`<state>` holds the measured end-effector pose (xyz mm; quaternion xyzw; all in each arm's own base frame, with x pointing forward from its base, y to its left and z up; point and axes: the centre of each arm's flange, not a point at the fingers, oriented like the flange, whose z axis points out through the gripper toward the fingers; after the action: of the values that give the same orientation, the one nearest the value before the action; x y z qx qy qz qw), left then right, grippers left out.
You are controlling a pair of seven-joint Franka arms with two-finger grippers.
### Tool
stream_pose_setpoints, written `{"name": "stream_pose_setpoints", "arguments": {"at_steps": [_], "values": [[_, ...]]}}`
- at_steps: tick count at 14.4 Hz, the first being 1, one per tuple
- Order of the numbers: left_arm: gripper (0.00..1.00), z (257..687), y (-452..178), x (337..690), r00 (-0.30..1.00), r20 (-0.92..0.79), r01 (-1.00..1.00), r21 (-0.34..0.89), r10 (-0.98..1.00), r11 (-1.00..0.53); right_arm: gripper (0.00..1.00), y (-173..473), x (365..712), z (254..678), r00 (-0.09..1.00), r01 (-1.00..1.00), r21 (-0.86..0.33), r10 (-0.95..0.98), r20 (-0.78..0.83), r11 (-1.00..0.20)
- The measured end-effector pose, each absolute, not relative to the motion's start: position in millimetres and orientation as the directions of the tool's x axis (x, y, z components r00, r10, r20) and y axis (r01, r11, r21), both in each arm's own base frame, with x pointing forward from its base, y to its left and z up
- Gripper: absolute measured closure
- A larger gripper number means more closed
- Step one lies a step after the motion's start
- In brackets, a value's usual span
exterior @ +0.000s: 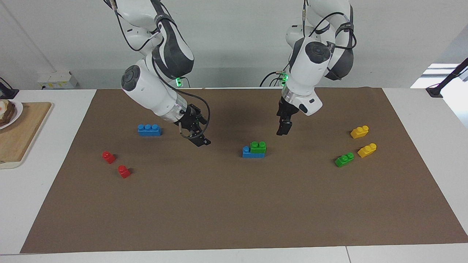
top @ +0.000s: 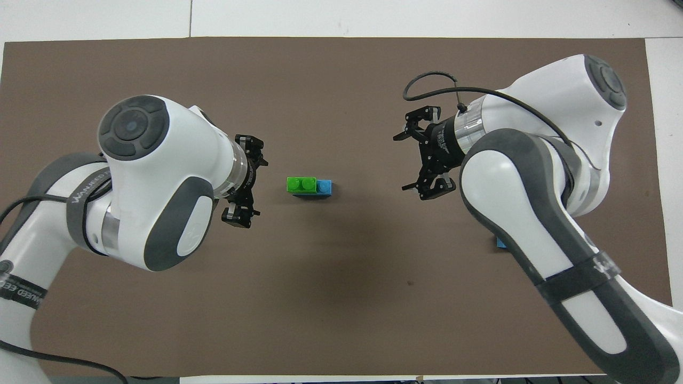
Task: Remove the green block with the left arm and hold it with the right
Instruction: 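Grasp the green part with the left gripper while the right gripper grasps blue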
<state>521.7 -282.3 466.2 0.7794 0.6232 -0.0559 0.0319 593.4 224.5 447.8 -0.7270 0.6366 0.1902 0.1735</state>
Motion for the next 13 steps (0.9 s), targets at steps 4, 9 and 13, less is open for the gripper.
{"name": "stream_pose_setpoints", "arguments": {"at_steps": [4, 9, 13], "values": [[0.00, 465.5, -298.9, 550.4, 0.178, -0.127, 0.981, -0.049, 0.976, -0.185, 0.00, 256.9, 591.4, 414.0, 0.127, -0.991, -0.023, -0.864, -0.487, -0.133], [0.00, 451.8, -309.7, 559.7, 0.143, -0.115, 0.986, -0.075, 0.983, -0.152, 0.00, 300.3, 583.5, 384.2, 0.129, -0.992, -0.048, -0.869, -0.478, -0.121], [0.00, 440.7, -312.8, 560.3, 0.103, -0.104, 0.989, -0.091, 0.989, -0.113, 0.00, 315.0, 579.9, 377.1, 0.121, -0.993, -0.052, -0.871, -0.477, -0.109]]}}
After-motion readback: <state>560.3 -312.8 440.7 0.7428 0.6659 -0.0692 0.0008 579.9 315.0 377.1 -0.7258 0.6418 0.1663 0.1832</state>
